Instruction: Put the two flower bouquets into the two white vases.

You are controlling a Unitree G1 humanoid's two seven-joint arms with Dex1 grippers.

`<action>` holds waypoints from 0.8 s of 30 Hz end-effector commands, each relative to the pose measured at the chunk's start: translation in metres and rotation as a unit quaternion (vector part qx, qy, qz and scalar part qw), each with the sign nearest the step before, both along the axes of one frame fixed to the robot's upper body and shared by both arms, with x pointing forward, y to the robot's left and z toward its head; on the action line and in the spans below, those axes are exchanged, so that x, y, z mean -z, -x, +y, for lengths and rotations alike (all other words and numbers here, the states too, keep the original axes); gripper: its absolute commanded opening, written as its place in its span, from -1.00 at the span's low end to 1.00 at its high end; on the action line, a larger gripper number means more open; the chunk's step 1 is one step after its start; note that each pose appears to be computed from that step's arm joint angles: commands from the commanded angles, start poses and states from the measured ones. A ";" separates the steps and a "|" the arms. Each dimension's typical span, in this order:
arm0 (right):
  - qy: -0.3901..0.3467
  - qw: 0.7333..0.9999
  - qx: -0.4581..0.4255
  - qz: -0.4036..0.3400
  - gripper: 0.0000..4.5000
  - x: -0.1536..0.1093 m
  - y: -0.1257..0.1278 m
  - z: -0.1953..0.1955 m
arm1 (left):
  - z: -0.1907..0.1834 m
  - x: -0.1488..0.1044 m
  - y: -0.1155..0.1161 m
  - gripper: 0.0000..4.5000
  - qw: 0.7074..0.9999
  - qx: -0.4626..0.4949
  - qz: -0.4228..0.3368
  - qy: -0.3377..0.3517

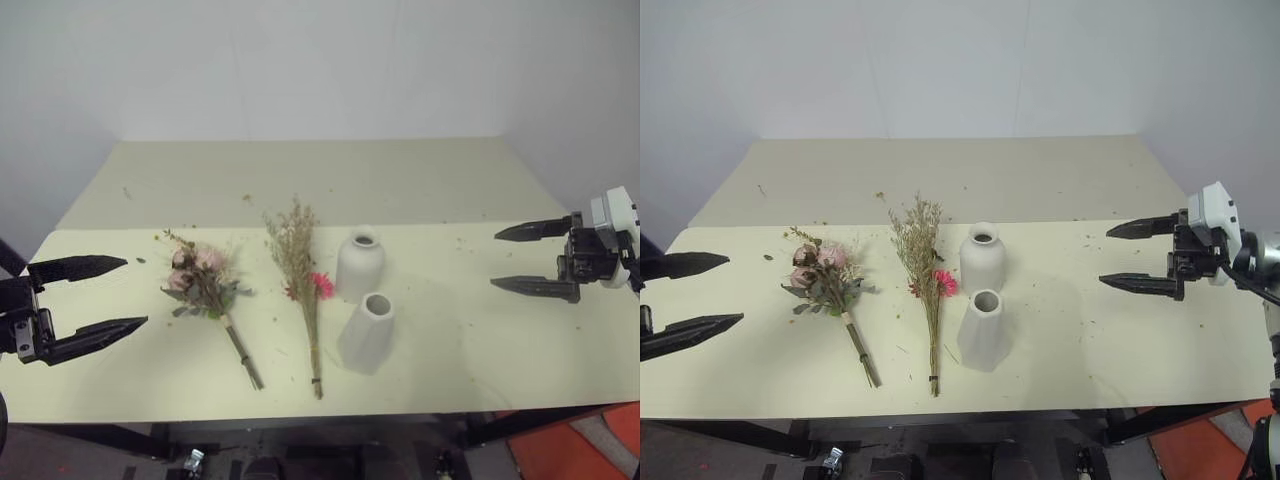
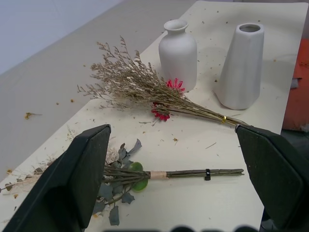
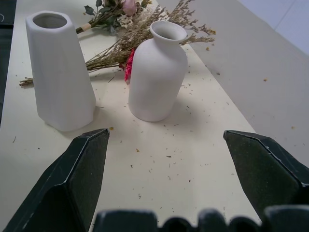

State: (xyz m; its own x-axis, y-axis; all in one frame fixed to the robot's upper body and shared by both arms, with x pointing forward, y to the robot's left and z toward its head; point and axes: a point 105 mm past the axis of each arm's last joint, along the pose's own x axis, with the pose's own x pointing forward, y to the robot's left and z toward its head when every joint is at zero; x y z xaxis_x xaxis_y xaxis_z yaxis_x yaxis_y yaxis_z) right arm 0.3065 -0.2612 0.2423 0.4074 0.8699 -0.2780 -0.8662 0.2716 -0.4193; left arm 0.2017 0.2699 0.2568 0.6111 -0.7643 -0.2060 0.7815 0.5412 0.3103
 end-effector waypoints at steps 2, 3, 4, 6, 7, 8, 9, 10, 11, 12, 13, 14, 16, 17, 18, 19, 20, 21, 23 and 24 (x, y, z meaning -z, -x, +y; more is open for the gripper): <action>0.010 0.999 -0.033 -0.020 0.98 -0.011 0.006 0.005 | 0.001 -0.012 0.004 1.00 1.000 -0.004 -0.020 -0.007; 0.010 0.999 -0.034 -0.019 0.98 -0.011 0.006 0.005 | 0.001 -0.012 0.005 1.00 1.000 -0.004 -0.020 -0.007; 0.010 0.999 -0.035 -0.019 0.98 -0.011 0.006 0.006 | 0.000 -0.012 0.005 1.00 1.000 -0.005 -0.019 -0.006; 0.010 0.999 -0.036 -0.019 0.98 -0.011 0.006 0.006 | -0.001 -0.011 0.005 1.00 1.000 -0.005 -0.017 -0.006; 0.010 0.999 -0.037 -0.018 0.98 -0.011 0.006 0.007 | -0.001 -0.011 0.006 1.00 1.000 -0.005 -0.016 -0.006; 0.009 0.999 -0.038 -0.018 0.98 -0.011 0.006 0.007 | -0.001 -0.010 0.005 1.00 1.000 -0.009 -0.012 -0.005; 0.009 0.999 -0.038 -0.018 0.98 -0.011 0.006 0.008 | -0.001 -0.007 0.003 1.00 1.000 -0.020 -0.002 -0.011; 0.009 0.999 -0.040 -0.018 0.98 -0.011 0.006 0.008 | -0.001 -0.002 0.001 1.00 0.999 -0.037 0.013 -0.020; 0.008 0.999 -0.041 -0.018 0.98 -0.011 0.006 0.009 | -0.002 0.002 -0.001 1.00 0.998 -0.050 0.032 -0.023; 0.008 0.999 -0.042 -0.018 0.98 -0.011 0.005 0.010 | -0.003 0.005 -0.002 1.00 0.997 -0.061 0.048 -0.023; 0.007 0.999 -0.044 -0.017 0.98 -0.010 0.005 0.011 | -0.004 0.007 -0.004 1.00 0.995 -0.073 0.062 -0.028; 0.007 0.999 -0.045 -0.016 0.98 -0.010 0.005 0.011 | -0.005 0.010 -0.007 1.00 0.993 -0.086 0.070 -0.036; 0.006 0.999 -0.047 -0.016 0.98 -0.009 0.004 0.013 | -0.008 0.013 -0.014 1.00 0.989 -0.110 0.086 -0.047; 0.006 0.999 -0.049 -0.016 0.98 -0.009 0.003 0.015 | -0.010 0.014 -0.017 1.00 0.988 -0.117 0.092 -0.049; 0.005 0.999 -0.052 -0.017 0.98 -0.009 0.002 0.016 | -0.013 0.014 -0.020 1.00 0.986 -0.125 0.102 -0.052; 0.004 0.998 -0.054 -0.018 0.98 -0.009 0.002 0.017 | -0.015 0.014 -0.022 1.00 0.984 -0.132 0.112 -0.055; 0.003 0.998 -0.056 -0.019 0.98 -0.009 0.001 0.019 | -0.018 0.016 -0.024 1.00 0.981 -0.138 0.122 -0.063; 0.003 0.998 -0.059 -0.021 0.98 -0.009 0.000 0.020 | -0.021 0.018 -0.026 1.00 0.978 -0.144 0.133 -0.073; 0.002 0.998 -0.061 -0.022 0.98 -0.009 -0.001 0.022 | -0.031 0.021 -0.027 1.00 0.974 -0.143 0.154 -0.084; 0.001 0.998 -0.062 -0.022 0.98 -0.008 -0.002 0.022 | -0.034 0.024 -0.028 1.00 0.968 -0.149 0.171 -0.102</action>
